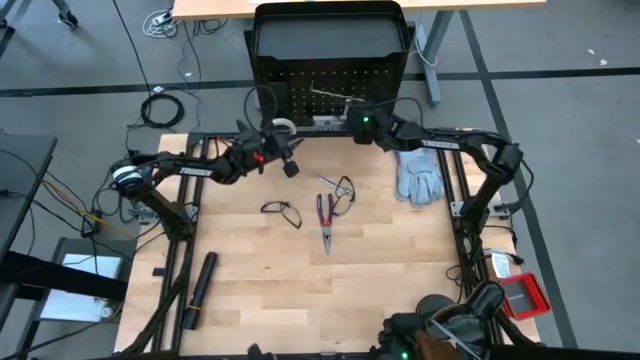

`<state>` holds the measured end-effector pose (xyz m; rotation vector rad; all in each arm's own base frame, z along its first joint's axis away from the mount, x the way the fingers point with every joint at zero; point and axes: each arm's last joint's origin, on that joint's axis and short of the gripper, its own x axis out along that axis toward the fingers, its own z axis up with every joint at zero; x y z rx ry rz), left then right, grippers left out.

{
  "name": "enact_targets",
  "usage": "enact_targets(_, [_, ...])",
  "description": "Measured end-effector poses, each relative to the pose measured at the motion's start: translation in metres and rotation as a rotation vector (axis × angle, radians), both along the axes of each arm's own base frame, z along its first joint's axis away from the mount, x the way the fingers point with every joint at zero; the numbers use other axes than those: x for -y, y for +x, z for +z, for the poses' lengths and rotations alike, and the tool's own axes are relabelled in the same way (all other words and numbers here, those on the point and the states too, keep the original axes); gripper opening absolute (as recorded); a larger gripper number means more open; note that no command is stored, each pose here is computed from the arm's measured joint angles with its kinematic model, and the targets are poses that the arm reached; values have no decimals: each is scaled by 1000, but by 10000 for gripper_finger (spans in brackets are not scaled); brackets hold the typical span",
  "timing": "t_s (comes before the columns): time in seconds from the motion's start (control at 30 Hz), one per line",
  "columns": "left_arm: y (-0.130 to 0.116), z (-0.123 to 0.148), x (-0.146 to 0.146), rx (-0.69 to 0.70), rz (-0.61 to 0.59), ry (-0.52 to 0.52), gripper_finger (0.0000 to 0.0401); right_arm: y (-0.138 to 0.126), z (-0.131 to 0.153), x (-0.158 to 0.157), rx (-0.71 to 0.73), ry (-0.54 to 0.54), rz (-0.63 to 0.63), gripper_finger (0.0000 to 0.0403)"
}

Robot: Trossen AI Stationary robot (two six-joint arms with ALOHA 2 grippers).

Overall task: Hang tools onto peg board
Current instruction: Assemble the black pegboard

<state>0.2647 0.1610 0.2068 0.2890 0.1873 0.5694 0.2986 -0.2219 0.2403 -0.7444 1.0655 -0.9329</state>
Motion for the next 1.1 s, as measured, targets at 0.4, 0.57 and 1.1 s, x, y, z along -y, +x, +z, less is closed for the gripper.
enact_targets(0.4, [-3, 5, -7, 155, -4, -138, 49, -2, 18, -5, 154, -92, -138, 11])
enact_targets(0.57, [-1, 6, -4, 239, -100, -290, 49, -9, 37, -6, 268, -108, -147, 11])
enact_targets(1.1, [10, 12, 16, 321, -196, -359, 48, -14, 34, -9, 278, 4, -78, 11])
